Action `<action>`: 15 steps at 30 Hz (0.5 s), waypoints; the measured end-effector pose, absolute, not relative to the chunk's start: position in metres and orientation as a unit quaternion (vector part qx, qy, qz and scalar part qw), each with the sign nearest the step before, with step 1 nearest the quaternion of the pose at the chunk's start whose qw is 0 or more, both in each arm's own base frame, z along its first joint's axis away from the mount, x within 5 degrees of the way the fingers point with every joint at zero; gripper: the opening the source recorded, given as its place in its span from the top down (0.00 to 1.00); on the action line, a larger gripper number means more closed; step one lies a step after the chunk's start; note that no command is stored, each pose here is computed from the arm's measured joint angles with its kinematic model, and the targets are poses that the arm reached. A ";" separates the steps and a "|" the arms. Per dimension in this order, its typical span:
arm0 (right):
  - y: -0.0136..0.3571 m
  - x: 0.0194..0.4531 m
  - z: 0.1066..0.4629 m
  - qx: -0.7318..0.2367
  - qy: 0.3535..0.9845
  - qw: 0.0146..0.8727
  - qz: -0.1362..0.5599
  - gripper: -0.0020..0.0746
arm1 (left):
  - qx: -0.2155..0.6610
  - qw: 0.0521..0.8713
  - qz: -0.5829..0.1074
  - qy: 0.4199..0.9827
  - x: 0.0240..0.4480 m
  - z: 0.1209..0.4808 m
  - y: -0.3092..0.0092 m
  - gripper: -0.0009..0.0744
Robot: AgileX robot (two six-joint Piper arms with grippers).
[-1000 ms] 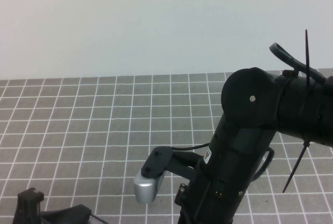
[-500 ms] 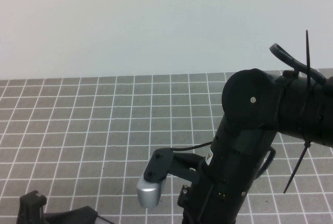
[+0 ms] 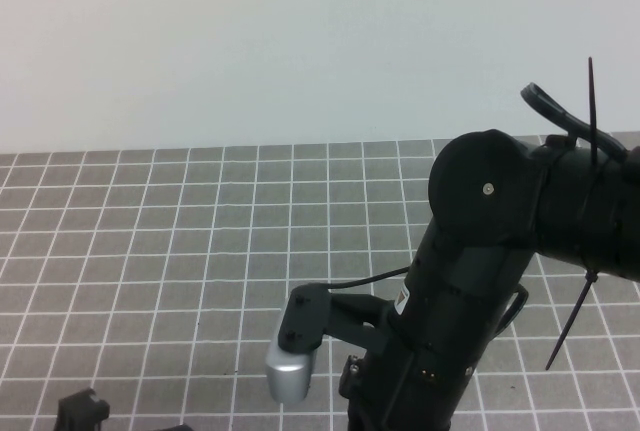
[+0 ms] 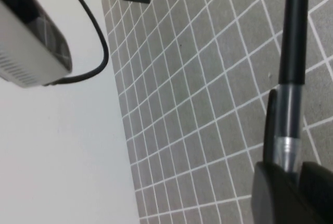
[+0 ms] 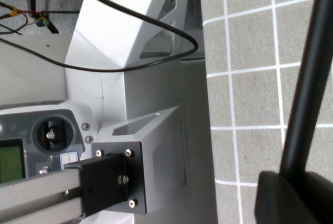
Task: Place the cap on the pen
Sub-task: 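Pick up the pen and its cap, cap the pen, and set it down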
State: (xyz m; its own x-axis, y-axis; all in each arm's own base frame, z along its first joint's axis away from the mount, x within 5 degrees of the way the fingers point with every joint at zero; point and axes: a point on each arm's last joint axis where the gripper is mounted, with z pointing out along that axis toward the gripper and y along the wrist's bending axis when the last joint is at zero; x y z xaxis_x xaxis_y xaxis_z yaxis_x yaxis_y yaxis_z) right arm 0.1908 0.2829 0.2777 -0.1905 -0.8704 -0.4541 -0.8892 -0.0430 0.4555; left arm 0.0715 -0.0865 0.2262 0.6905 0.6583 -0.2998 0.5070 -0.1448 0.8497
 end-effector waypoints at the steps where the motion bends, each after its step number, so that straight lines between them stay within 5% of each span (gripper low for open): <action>1: 0.284 0.191 0.278 -0.634 0.693 0.018 0.343 0.98 | 0.754 0.528 0.070 0.384 0.071 0.226 -0.087 0.99; 15: 0.293 0.196 0.261 -0.616 0.699 -0.009 0.364 0.98 | 0.713 0.554 0.070 0.425 0.076 0.231 -0.087 0.93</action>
State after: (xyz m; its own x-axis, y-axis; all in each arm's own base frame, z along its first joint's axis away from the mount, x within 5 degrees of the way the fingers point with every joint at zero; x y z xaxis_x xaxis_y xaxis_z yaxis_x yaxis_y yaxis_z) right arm 0.1955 0.2927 0.2608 -0.2421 -0.8664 -0.4367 -0.8539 -0.0234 0.5199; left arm 0.0761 -0.0866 0.2313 0.6291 0.6835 -0.3702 0.5276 -0.0257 0.8491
